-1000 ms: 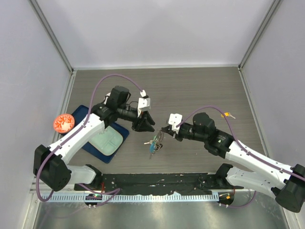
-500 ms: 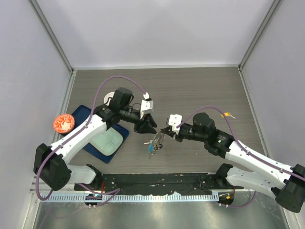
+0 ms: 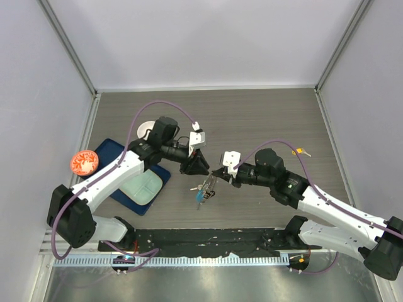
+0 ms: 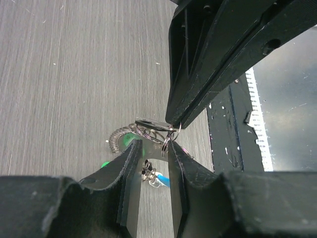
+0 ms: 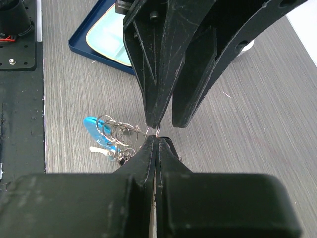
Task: Put the keys on the keyring
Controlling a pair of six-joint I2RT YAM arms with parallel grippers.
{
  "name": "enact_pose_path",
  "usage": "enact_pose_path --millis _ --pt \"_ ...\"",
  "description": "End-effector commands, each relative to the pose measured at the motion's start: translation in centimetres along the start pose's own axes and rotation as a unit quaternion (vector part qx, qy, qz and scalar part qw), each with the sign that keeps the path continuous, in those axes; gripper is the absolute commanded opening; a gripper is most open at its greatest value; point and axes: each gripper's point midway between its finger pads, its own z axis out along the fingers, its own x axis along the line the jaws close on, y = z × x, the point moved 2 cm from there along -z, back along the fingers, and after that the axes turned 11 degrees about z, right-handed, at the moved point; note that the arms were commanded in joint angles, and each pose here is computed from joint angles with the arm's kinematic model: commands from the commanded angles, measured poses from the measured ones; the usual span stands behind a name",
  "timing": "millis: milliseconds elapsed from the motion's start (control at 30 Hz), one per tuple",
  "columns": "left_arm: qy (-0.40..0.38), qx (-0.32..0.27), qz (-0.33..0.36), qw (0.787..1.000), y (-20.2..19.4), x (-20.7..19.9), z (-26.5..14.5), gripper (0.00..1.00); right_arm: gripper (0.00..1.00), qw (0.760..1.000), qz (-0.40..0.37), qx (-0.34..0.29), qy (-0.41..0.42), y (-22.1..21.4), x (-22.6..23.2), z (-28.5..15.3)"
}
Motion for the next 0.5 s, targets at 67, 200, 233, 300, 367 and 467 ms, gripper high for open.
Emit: enact_pose_path --millis 67,200,233,300,367,467 --pt "-0.020 -0.010 0.006 1.000 0.5 -0.4 0.6 0.29 0.01 0.998 -0.025 -0.062 -0.006 3.8 -0.2 -0.5" --pt "-0.022 -0.004 0.001 1.000 0.1 -0.5 0.7 0.28 0.01 0.998 -0.025 -0.065 -0.010 3.8 -0.3 -0.5" --pt "-0.023 -0.004 0.001 1.000 0.0 -0.6 0.7 0.28 0.01 0.998 -0.023 -0.064 -0.010 3.7 -0.3 -0.5" --pt "-0.023 -0.001 -0.001 1.000 -0.2 -0.6 0.7 0.27 0.01 0.998 -0.024 -0.065 -0.012 3.8 -0.3 -0.6" --pt "-0.026 0.001 -0.004 1.000 -0.2 -0.7 0.7 0.22 0.01 0.997 -0.024 -0.066 -0.012 3.8 -0.3 -0.6" --pt "-0.028 0.003 -0.005 1.000 -0.3 -0.9 0.6 0.07 0.01 0.997 -0.023 -0.068 -0.018 3.9 -0.5 -0.7"
